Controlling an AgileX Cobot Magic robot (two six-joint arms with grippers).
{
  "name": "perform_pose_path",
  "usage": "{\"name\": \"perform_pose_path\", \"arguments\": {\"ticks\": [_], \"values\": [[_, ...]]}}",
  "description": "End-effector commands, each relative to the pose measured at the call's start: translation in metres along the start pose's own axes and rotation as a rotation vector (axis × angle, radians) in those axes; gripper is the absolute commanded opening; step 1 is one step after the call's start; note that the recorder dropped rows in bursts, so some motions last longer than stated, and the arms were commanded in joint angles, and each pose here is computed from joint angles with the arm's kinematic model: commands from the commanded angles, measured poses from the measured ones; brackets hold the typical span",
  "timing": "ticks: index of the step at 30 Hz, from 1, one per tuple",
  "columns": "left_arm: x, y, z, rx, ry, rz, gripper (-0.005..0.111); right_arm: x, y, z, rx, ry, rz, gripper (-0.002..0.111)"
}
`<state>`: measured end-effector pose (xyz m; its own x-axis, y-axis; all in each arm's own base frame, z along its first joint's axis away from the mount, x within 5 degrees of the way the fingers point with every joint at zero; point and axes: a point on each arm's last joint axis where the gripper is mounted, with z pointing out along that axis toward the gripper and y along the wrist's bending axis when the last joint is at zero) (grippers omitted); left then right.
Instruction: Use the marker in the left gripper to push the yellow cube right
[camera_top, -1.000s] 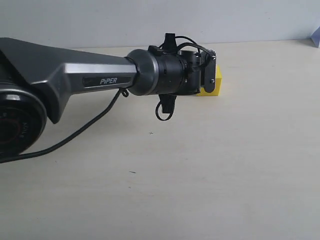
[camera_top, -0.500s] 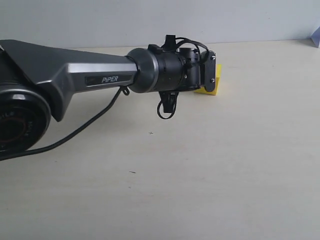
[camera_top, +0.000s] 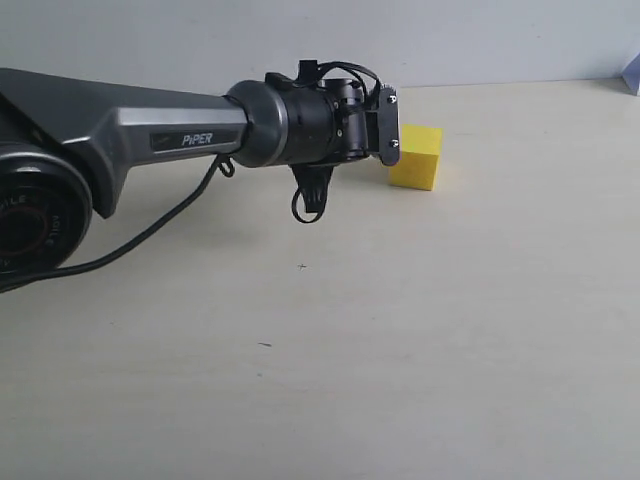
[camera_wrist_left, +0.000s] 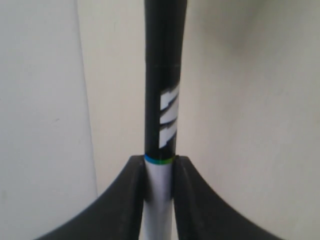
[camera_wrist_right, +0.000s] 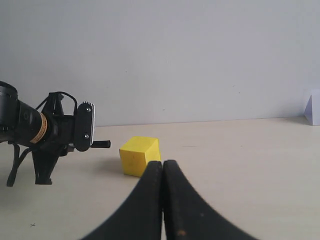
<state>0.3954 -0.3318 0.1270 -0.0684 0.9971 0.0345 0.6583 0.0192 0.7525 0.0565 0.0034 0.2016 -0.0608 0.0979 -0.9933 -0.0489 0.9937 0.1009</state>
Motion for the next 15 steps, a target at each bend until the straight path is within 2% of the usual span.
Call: {"name": "perform_pose_path", "arguments": {"ticks": [1,15], "values": [[-0.0135,-0.0043,-0.0054,-0.005,-0.082,0.013,0.000,0.0006,-0.0001,-0.0001,-0.001,-0.009,-0.002,0.000],[-0.0093,-0.0044,-0.0022,0.001,-0.052,0.004,0.000,0.0006,-0.0001,-0.0001,-0.001,-0.009,-0.002,0.000]]}}
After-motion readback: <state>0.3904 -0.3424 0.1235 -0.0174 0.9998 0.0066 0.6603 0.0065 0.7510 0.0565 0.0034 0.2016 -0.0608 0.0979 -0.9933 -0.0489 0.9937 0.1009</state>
